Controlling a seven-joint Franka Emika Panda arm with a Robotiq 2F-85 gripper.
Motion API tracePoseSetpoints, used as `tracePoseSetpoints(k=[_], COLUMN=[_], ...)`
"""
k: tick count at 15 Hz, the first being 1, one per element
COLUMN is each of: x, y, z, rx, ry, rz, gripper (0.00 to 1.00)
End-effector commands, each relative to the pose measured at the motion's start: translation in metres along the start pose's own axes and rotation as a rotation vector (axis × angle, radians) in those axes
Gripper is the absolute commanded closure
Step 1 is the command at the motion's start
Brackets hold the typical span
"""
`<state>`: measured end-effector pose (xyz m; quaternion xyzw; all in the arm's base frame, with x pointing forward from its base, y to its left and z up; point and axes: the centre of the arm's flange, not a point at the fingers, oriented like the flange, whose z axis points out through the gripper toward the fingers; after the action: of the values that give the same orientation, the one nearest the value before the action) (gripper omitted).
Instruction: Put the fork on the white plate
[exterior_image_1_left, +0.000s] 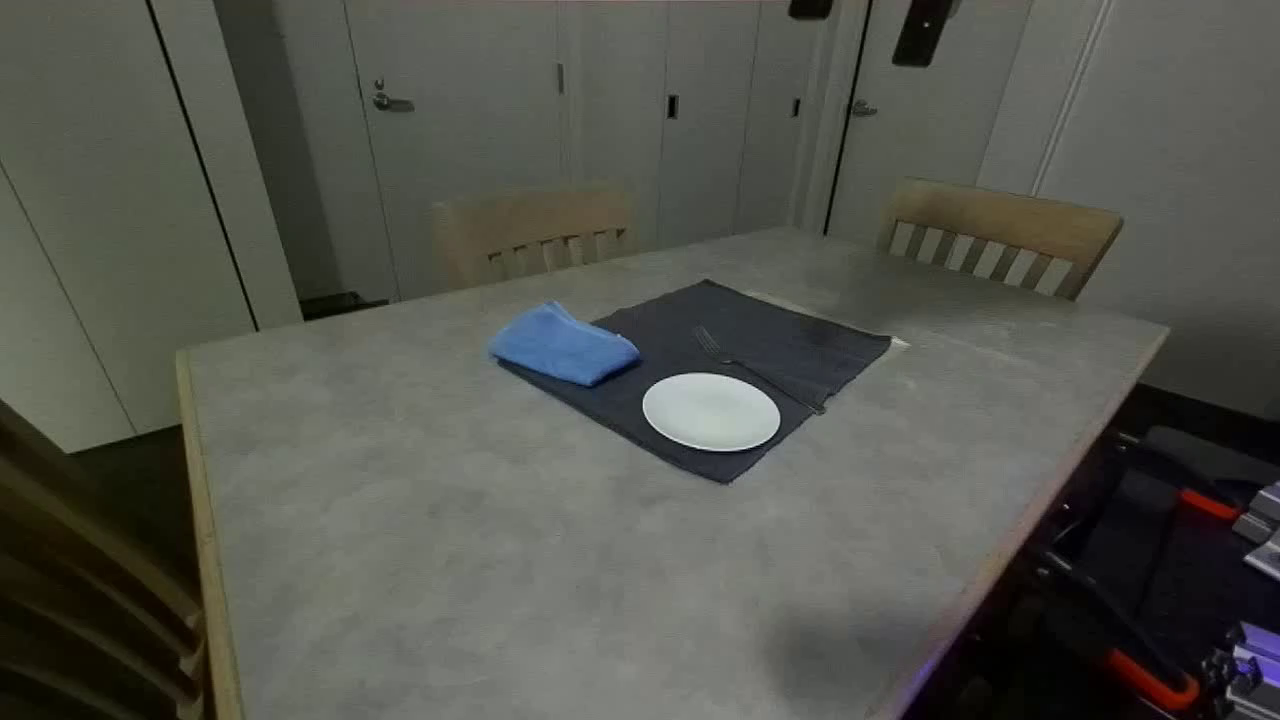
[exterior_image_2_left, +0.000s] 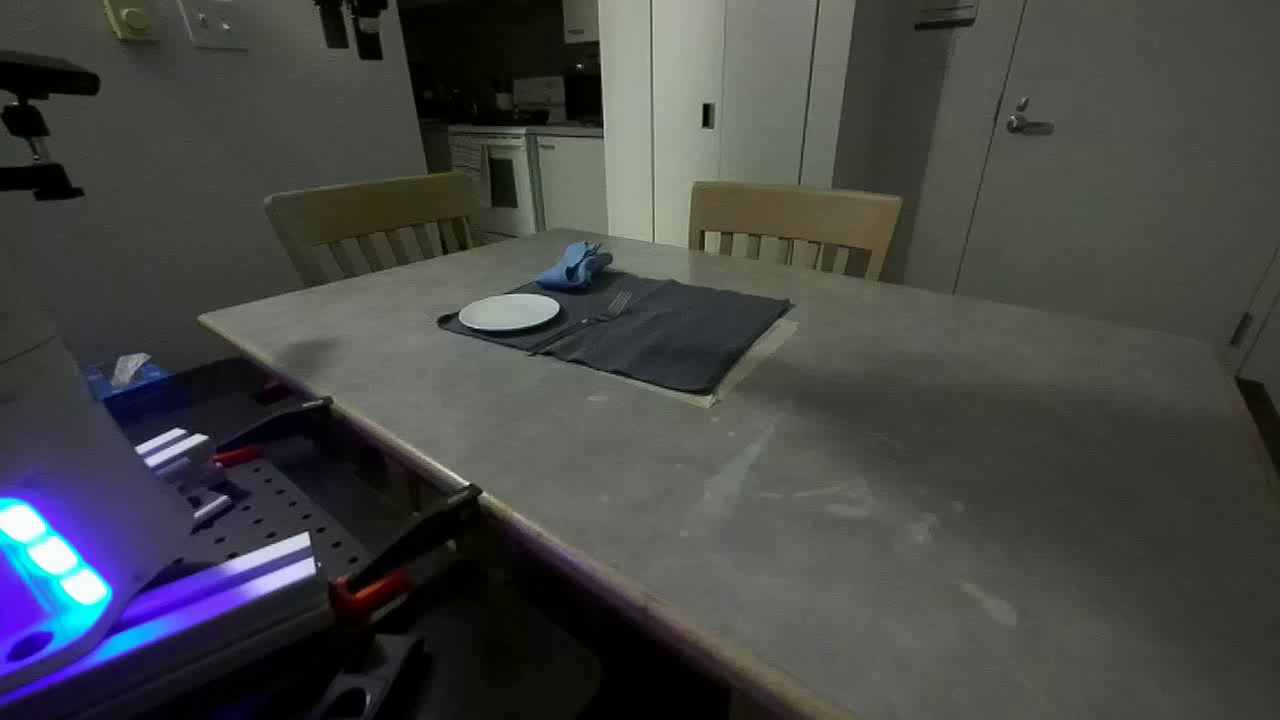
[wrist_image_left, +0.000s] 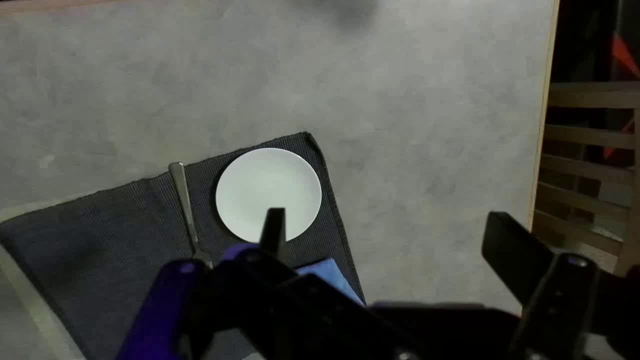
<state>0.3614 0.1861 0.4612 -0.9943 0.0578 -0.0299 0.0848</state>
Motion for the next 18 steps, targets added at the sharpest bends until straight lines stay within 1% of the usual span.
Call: tracePoseSetpoints(k=[1,5,9,13,18], x=[0.000,0.006,0.024,0.061,0.112], y=[0.000,0.010,0.027,0.050,0.080], z=[0.000,0.000,0.000,0.002,0.021], rx=[0.000,-0.007,-0.021,-0.017,0.028], ry=[0.000,0.004,0.009,0.001,-0.024], rz=[0.000,-0.034,-0.093,-0.131,-0.147], gripper=[0.00,0.00,0.00,0.00,0.00])
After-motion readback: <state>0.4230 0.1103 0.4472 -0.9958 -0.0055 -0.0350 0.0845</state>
